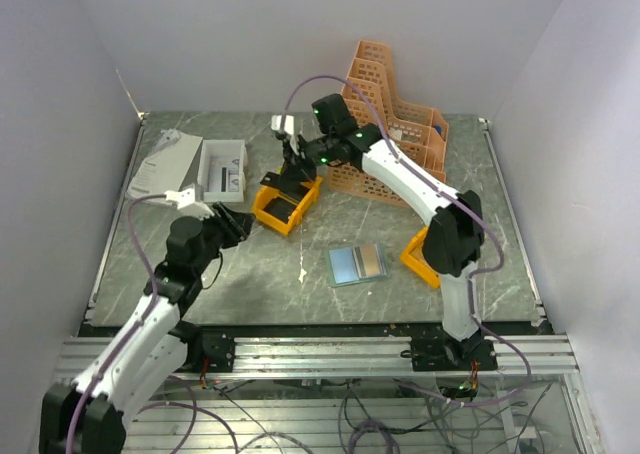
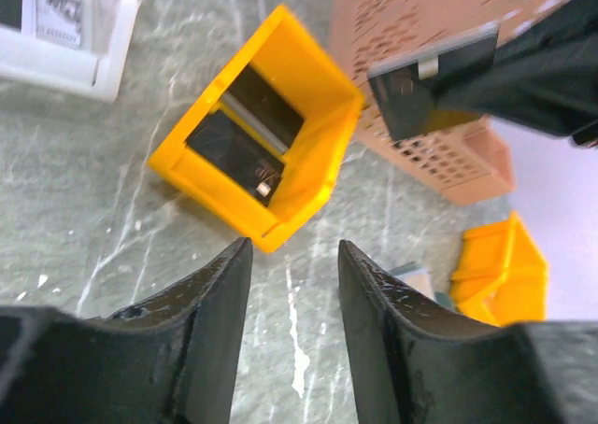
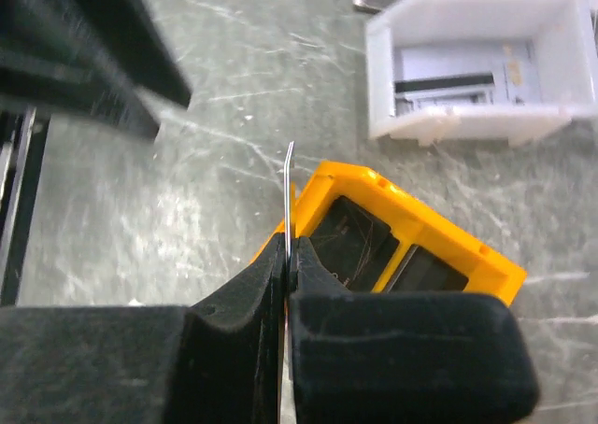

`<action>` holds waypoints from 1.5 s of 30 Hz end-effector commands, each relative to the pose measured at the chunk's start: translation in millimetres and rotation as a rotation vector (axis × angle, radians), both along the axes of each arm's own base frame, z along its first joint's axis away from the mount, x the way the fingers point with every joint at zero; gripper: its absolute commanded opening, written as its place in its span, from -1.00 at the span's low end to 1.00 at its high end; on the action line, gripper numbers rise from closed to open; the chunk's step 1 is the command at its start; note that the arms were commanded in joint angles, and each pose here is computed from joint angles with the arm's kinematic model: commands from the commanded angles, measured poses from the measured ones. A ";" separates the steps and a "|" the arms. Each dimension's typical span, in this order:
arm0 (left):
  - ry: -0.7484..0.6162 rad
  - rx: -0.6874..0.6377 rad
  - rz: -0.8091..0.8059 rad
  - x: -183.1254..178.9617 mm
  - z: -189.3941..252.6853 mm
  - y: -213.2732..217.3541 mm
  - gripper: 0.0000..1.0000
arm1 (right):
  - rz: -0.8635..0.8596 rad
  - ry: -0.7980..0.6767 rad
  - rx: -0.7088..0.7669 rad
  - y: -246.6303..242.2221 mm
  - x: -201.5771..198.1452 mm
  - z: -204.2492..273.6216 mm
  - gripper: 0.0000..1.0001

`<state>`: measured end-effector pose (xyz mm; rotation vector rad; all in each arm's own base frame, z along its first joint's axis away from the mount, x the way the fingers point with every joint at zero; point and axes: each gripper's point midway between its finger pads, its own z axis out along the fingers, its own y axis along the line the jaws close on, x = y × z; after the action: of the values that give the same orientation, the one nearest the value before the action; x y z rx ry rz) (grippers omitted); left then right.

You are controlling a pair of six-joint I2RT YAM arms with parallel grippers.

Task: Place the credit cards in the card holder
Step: Pick up the credit card from the storage box.

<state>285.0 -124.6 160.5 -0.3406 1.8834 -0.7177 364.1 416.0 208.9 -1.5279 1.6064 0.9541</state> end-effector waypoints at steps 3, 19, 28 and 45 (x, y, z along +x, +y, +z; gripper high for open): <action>-0.272 -0.110 -0.020 -21.3 48.5 2.8 0.20 | 0.470 -0.303 0.188 -46.2 -71.8 37.8 -1.00; -0.573 -0.252 -0.552 -72.9 98.5 -80.6 0.67 | 0.751 -0.552 0.224 -122.1 -181.6 39.5 -1.00; -0.284 -0.211 -0.343 -32.4 42.4 -83.6 0.58 | 0.100 -0.207 0.136 -105.4 -94.4 48.5 -1.00; 0.036 -0.067 -0.009 -12.2 -21.4 -21.1 -0.12 | -0.259 0.145 -0.052 -12.7 19.6 -26.4 -1.00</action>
<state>270.1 -164.4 144.4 -0.3505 1.8962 -0.8958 381.9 395.6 210.3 -1.3310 1.7333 0.8253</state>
